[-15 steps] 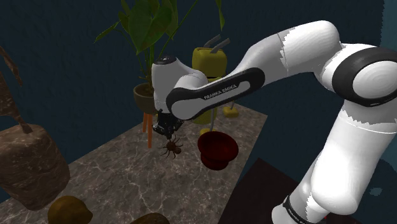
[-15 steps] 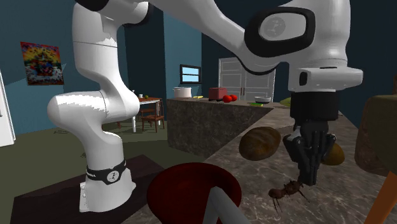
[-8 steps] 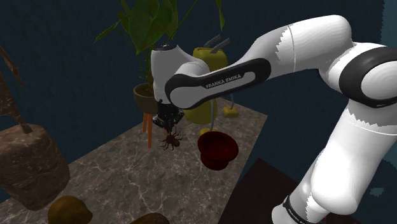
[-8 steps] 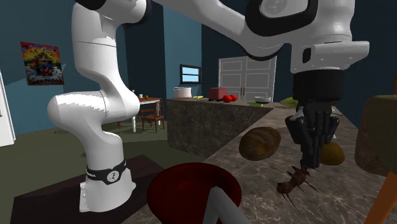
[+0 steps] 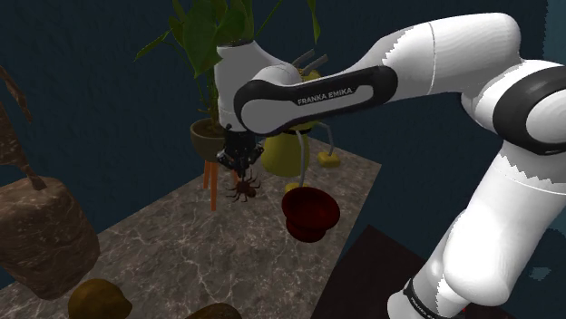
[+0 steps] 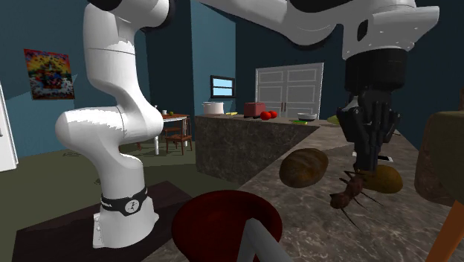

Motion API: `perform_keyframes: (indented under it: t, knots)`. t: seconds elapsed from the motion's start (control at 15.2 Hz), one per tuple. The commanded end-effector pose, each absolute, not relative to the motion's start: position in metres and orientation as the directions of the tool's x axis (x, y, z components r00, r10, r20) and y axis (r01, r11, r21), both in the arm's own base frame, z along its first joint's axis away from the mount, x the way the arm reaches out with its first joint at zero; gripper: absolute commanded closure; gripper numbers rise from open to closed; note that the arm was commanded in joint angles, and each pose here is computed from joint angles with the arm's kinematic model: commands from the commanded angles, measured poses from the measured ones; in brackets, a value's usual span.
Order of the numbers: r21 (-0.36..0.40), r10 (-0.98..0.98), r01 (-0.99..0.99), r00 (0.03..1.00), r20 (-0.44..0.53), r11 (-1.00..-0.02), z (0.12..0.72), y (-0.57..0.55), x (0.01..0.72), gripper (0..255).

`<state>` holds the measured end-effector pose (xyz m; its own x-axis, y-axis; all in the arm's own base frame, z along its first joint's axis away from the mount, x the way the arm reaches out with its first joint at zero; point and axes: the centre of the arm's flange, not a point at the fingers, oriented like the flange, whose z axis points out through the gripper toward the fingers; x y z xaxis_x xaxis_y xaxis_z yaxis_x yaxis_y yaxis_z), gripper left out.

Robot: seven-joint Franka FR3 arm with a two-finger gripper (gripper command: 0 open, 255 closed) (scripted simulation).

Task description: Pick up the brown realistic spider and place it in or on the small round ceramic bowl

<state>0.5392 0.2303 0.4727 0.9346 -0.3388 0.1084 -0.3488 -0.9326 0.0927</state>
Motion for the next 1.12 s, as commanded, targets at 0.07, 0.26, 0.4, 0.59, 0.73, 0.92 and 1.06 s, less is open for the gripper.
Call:
perform_keyframes:
  t: [0.07,0.26,0.4,0.59,0.73,0.92,1.06]
  knots:
    - [0.093,-0.339,-0.349,0.935,0.108,-0.933,0.488,0.230,0.538,255]
    - [0.093,-0.339,-0.349,0.935,0.108,-0.933,0.492,0.209,0.523,255]
    - [0.093,-0.339,-0.349,0.935,0.108,-0.933,0.495,0.188,0.507,255]
    - [0.093,-0.339,-0.349,0.935,0.108,-0.933,0.500,0.157,0.483,255]
    - [0.093,-0.339,-0.349,0.935,0.108,-0.933,0.504,0.136,0.468,255]
    - [0.093,-0.339,-0.349,0.935,0.108,-0.933,0.508,0.104,0.444,255]
    - [0.093,-0.339,-0.349,0.935,0.108,-0.933,0.512,0.083,0.428,255]
